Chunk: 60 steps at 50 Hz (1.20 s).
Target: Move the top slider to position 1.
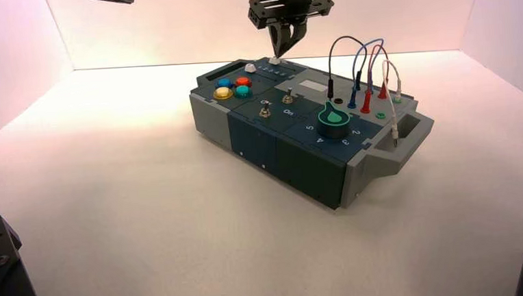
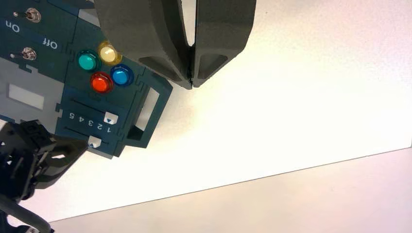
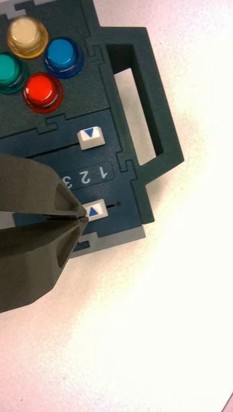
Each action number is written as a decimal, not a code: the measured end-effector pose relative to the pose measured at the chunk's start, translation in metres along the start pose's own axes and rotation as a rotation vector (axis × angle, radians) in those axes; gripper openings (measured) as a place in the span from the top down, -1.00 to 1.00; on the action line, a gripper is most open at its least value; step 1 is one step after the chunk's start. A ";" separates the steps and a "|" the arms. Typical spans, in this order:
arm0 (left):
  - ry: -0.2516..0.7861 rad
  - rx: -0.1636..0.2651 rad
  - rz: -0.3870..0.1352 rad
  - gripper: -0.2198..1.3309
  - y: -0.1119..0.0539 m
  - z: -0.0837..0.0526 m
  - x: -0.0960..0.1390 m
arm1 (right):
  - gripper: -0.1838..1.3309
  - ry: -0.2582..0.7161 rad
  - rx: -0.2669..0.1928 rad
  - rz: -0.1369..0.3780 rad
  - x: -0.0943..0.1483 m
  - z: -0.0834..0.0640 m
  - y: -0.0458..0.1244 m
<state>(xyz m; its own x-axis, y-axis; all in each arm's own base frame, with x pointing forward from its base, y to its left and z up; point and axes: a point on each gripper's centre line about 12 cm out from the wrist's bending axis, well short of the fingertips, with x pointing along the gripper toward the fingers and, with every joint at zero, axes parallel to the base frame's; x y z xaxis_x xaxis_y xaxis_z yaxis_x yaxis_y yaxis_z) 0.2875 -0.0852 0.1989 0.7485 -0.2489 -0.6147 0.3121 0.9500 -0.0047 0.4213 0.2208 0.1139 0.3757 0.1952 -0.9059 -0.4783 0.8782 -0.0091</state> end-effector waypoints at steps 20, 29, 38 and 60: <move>0.000 0.000 0.000 0.93 0.000 0.000 0.000 | 0.94 0.006 0.002 0.000 0.002 -0.002 0.000; -0.002 -0.001 0.001 0.93 0.000 0.000 0.000 | 0.94 0.023 0.003 0.001 0.012 -0.005 -0.001; 0.000 0.000 0.000 0.93 0.000 0.000 0.000 | 0.94 0.014 0.003 0.002 0.020 0.002 0.000; 0.000 -0.001 0.001 0.93 0.000 0.000 0.000 | 0.94 0.018 0.000 0.003 0.023 0.012 0.001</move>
<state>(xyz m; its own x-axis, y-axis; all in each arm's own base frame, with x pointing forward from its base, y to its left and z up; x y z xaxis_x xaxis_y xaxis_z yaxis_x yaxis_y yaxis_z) 0.2872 -0.0846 0.1989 0.7489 -0.2478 -0.6147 0.3106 0.9505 -0.0047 0.4388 0.2311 0.0976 0.3598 0.1895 -0.9136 -0.4795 0.8775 -0.0069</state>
